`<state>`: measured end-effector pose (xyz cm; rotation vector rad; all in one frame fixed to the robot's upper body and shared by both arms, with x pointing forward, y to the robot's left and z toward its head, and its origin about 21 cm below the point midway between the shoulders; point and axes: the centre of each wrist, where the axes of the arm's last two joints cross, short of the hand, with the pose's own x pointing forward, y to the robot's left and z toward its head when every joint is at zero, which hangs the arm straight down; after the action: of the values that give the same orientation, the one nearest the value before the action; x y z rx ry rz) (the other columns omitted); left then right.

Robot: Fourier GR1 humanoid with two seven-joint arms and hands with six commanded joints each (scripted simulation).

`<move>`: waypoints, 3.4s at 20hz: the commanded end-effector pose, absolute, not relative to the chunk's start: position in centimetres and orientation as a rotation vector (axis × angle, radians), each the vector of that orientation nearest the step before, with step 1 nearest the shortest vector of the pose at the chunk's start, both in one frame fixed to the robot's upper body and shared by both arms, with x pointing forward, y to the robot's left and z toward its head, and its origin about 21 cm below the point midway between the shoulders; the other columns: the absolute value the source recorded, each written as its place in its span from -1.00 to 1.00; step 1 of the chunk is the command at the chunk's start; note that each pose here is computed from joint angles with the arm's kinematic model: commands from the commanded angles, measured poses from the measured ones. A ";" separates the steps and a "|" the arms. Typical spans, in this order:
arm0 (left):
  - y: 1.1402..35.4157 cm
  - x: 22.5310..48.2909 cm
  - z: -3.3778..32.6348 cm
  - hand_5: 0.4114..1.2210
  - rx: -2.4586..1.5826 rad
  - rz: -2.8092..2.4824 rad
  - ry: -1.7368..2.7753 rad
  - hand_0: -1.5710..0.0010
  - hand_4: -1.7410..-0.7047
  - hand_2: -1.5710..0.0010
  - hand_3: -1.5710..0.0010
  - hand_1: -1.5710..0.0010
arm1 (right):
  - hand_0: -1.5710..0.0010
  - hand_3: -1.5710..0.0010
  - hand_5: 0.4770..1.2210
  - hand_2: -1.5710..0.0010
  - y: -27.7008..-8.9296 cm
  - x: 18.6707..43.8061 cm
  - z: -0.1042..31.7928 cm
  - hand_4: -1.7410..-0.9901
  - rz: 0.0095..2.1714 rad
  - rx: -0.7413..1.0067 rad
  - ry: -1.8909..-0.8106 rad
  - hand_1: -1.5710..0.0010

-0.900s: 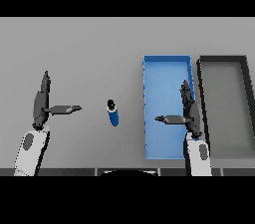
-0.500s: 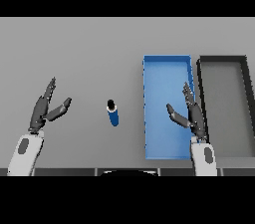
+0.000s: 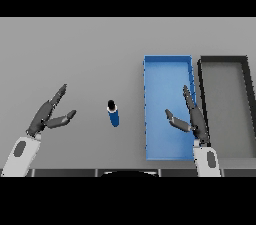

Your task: Pick up the blue pipe and place it into the blue bin.

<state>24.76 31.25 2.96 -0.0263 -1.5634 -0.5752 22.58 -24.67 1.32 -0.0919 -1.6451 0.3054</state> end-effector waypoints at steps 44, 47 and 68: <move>12.5 26.1 -1.3 0.92 -0.522 -0.661 -1.610 -0.88 -0.92 -0.90 -0.79 -0.89 | 1.00 1.00 -0.61 1.00 -25.0 22.7 1.3 0.32 0.313 -0.082 -1.666 1.00; 11.8 26.1 1.1 0.96 -0.584 -0.672 -1.704 -0.94 -0.95 -0.95 -0.82 -0.95 | 1.00 1.00 -0.59 1.00 -24.9 22.4 1.2 0.34 0.318 -0.086 -1.670 1.00; 10.6 26.5 4.9 1.00 -0.616 -0.785 -1.668 -1.00 -0.98 -1.00 -0.83 -1.00 | 1.00 1.00 -0.64 1.00 -25.6 20.8 2.6 0.46 0.293 -0.054 -1.757 1.00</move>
<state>26.51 10.57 4.87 -0.6189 -1.6673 -0.7851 20.83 -25.59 2.67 -0.0539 -1.7626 0.2928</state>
